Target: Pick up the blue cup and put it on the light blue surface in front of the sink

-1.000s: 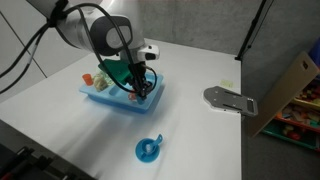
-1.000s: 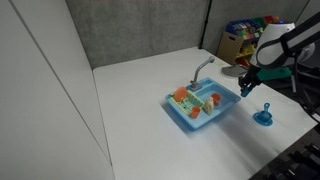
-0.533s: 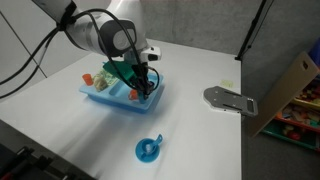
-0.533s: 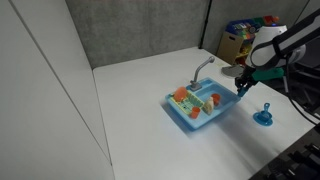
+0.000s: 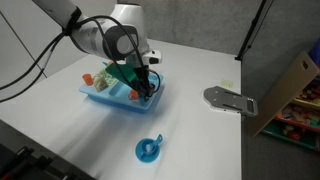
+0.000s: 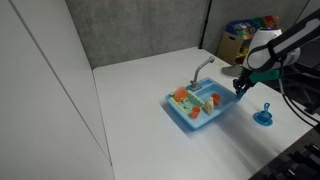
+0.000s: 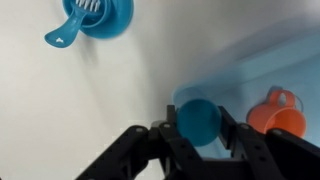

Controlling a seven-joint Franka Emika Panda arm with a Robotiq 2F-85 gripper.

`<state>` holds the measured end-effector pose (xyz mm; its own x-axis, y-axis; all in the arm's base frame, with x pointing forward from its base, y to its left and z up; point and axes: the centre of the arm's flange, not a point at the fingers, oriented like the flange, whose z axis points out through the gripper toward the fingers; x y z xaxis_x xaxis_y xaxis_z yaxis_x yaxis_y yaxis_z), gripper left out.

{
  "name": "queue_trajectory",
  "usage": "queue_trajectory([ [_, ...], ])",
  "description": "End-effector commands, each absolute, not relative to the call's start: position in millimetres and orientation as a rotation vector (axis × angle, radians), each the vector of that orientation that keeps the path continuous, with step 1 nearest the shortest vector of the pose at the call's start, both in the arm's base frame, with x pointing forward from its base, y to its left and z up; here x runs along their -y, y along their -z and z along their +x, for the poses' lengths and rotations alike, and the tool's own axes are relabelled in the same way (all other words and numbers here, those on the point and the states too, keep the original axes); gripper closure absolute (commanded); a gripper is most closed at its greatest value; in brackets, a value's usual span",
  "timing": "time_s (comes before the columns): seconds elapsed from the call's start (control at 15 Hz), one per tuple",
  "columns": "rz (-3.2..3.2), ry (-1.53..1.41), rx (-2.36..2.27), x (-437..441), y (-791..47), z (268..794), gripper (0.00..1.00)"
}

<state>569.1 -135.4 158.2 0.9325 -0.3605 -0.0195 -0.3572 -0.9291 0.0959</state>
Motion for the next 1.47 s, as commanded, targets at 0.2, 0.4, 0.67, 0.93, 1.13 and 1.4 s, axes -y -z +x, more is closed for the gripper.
queue_trajectory([
  [0.2, 3.016, 0.073, 0.542, 135.7, -156.4, 579.3, 0.83],
  [0.4, 3.020, 0.067, 0.537, 135.3, -156.8, 580.5, 0.83],
  [0.67, 3.018, 0.061, 0.540, 134.8, -158.0, 585.1, 0.83],
  [0.93, 3.016, 0.053, 0.545, 136.8, -160.2, 588.5, 0.83],
  [1.13, 3.015, 0.055, 0.545, 137.3, -159.0, 590.1, 0.83],
  [1.4, 3.010, 0.072, 0.546, 138.3, -154.5, 589.9, 0.83],
])
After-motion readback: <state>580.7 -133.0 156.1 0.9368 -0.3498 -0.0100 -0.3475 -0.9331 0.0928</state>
